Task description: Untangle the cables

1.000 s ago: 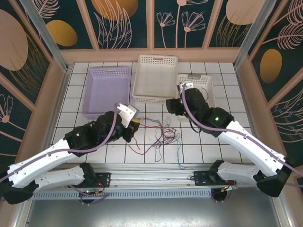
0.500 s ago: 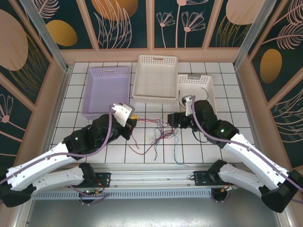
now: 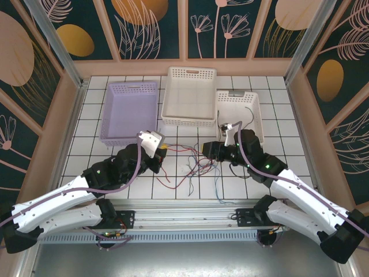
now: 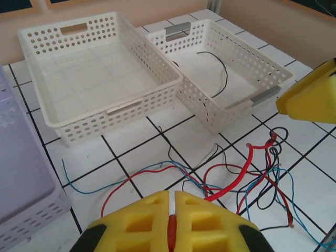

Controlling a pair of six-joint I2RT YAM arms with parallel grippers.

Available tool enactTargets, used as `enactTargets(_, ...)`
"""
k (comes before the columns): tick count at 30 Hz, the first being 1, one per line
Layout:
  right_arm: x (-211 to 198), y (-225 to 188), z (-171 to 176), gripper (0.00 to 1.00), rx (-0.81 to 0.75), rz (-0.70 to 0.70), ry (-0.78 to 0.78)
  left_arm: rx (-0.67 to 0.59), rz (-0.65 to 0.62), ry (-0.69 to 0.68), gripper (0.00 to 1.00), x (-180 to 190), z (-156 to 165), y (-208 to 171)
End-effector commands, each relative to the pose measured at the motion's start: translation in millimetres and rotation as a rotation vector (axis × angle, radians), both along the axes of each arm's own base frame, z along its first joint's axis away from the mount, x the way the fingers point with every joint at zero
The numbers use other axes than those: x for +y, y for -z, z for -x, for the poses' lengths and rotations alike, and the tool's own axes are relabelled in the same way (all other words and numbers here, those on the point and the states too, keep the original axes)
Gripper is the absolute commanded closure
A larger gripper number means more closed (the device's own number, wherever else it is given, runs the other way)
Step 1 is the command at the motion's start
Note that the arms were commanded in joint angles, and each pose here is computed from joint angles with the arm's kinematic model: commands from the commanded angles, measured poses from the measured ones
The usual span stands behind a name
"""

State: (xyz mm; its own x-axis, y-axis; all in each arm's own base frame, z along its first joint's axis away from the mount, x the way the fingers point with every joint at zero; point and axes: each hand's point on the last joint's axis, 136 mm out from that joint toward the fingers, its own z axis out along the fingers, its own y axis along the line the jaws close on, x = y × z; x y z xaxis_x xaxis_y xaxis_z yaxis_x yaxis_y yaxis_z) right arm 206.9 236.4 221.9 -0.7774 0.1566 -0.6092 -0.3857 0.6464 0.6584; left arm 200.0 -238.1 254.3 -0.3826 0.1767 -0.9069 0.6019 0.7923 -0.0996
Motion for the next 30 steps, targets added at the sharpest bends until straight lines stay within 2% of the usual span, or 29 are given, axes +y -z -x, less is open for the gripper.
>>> enactTargets(1, 2, -3, -4, 0.6, 0.017, -0.033, 0.025, -0.026, 0.039, -0.025, 1.0, 2, -4, -9)
enactTargets(7, -15, 6, 1, 0.61, 0.046, 0.028, 0.083, -0.033, 0.036, -0.037, 1.0, 6, -4, -10)
enactTargets(15, 0, 25, 7, 0.6, 0.088, 0.047, 0.045, -0.03, 0.029, -0.035, 1.0, 5, -5, -8)
enactTargets(19, 5, 29, 6, 0.63, 0.096, 0.056, 0.029, -0.028, 0.026, -0.037, 1.0, 6, -5, -7)
enactTargets(23, 2, 32, 5, 0.73, 0.099, 0.07, 0.042, -0.029, 0.024, -0.036, 1.0, 6, -5, -6)
enactTargets(30, 5, 32, 6, 0.75, 0.103, 0.067, 0.026, -0.028, 0.015, -0.03, 1.0, 4, -5, -5)
